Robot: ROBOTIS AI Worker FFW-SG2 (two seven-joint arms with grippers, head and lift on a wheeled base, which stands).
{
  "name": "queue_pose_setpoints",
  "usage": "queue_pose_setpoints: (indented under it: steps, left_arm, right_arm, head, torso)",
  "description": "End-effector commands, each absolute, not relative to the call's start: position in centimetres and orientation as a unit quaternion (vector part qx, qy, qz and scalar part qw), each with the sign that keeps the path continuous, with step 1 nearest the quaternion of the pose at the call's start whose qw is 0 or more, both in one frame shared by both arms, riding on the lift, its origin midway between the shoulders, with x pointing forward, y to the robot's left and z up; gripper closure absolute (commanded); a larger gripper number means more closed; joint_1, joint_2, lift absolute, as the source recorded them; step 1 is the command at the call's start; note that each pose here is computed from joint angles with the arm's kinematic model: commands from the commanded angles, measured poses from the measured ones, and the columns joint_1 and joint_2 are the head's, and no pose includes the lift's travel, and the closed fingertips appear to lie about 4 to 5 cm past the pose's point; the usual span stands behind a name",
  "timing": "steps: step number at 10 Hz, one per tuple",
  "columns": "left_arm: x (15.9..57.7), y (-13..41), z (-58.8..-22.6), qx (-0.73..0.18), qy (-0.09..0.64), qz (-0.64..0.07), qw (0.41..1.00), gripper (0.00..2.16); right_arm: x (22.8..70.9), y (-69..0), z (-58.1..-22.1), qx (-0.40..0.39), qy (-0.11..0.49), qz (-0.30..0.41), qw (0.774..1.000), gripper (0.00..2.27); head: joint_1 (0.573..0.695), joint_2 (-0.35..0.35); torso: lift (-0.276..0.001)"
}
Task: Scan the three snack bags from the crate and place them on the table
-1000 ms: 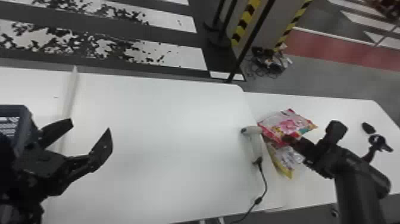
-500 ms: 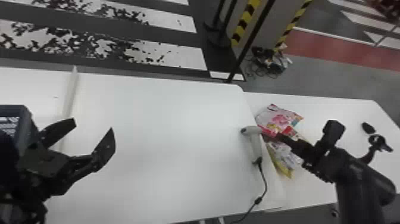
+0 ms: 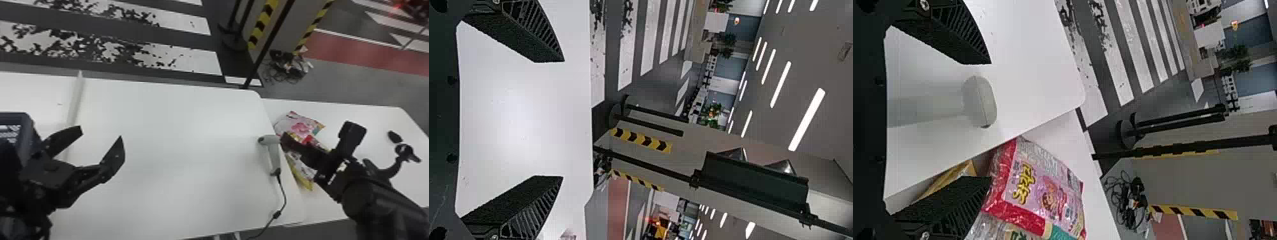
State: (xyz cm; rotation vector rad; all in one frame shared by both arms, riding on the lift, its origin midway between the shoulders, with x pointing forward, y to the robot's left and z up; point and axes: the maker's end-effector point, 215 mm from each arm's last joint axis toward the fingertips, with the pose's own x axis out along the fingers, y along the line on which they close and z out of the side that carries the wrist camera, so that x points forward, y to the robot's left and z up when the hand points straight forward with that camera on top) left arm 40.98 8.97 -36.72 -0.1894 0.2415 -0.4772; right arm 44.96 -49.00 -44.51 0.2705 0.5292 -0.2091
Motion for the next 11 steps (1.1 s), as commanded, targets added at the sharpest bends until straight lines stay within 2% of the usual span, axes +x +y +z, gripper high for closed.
queue_pose_setpoints:
  steps: [1,4,7,11]
  left_arm:
    - [41.0,9.0,-36.6,-0.093,0.119,-0.236,0.96,0.03]
    - [40.8,8.9,-36.2,-0.093,0.116,-0.237,0.96,0.03]
    - [40.2,8.9,-36.5,-0.095,0.122,-0.231,0.96,0.03]
    - [38.9,9.7,-36.8,-0.093,0.131,-0.209,0.965,0.03]
  right_arm:
    - [45.1,-45.5,-42.3,0.118,0.23,-0.075,0.963,0.06]
    - [44.2,-38.6,-39.6,0.111,0.188,-0.026,0.975,0.06]
    - [42.7,-32.8,-39.0,0.14,0.161,0.007,0.977,0.07]
    - [40.7,-27.7,-37.7,0.127,0.1,0.039,0.986,0.07]
  head:
    - [0.695,-0.35]
    - [0.695,-0.35]
    - [0.695,-0.35]
    - [0.695,-0.288]
  torso:
    - [-0.062]
    - [-0.062]
    - [-0.062]
    - [-0.062]
